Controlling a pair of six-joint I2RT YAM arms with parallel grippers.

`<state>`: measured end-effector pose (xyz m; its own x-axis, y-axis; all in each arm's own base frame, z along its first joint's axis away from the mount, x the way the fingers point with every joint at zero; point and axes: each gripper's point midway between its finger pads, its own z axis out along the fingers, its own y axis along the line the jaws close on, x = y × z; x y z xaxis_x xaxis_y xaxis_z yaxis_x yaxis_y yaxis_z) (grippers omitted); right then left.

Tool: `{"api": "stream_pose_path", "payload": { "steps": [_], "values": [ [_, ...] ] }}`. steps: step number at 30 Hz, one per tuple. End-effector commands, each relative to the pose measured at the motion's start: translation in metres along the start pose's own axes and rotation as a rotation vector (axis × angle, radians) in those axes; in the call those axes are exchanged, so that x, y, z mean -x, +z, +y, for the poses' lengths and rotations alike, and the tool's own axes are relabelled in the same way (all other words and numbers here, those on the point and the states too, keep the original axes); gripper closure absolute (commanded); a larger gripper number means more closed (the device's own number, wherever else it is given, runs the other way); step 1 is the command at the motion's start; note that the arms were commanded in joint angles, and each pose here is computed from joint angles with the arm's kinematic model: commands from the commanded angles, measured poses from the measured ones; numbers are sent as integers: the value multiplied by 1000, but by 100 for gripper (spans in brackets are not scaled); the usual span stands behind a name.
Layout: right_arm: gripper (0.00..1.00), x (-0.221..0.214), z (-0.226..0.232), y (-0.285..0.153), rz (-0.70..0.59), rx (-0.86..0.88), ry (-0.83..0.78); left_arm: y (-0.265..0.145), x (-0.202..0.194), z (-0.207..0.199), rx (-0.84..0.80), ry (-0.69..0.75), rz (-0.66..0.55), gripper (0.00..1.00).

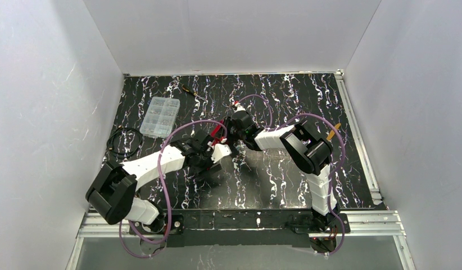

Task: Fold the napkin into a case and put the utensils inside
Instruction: Turn over the smaller rectangle folded napkin at the center of the board.

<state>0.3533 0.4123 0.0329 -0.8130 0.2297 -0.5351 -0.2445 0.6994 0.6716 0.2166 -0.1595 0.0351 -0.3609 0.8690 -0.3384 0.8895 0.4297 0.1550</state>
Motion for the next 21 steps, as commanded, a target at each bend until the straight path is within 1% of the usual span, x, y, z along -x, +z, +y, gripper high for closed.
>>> {"api": "stream_pose_path", "payload": {
  "steps": [1, 7, 11, 14, 17, 21],
  "values": [
    [67, -43, -48, -6, 133, -157, -20, 1, -4, -11, -55, 4, 17, 32],
    [67, -44, -49, -7, 133, -159, -20, 12, 1, -7, -52, -26, 42, 36],
    [68, -44, -50, -7, 135, -161, -17, 17, 0, -8, -60, -31, 54, 44],
    [68, -46, -51, -7, 137, -162, -16, 19, 1, -7, -58, -32, 57, 47],
    [68, -48, -53, -7, 140, -164, -12, 21, 4, -1, -38, -5, 52, 48],
    [68, -49, -55, -7, 141, -168, -12, 18, 9, 20, 56, 65, 42, 45]
  ]
}}
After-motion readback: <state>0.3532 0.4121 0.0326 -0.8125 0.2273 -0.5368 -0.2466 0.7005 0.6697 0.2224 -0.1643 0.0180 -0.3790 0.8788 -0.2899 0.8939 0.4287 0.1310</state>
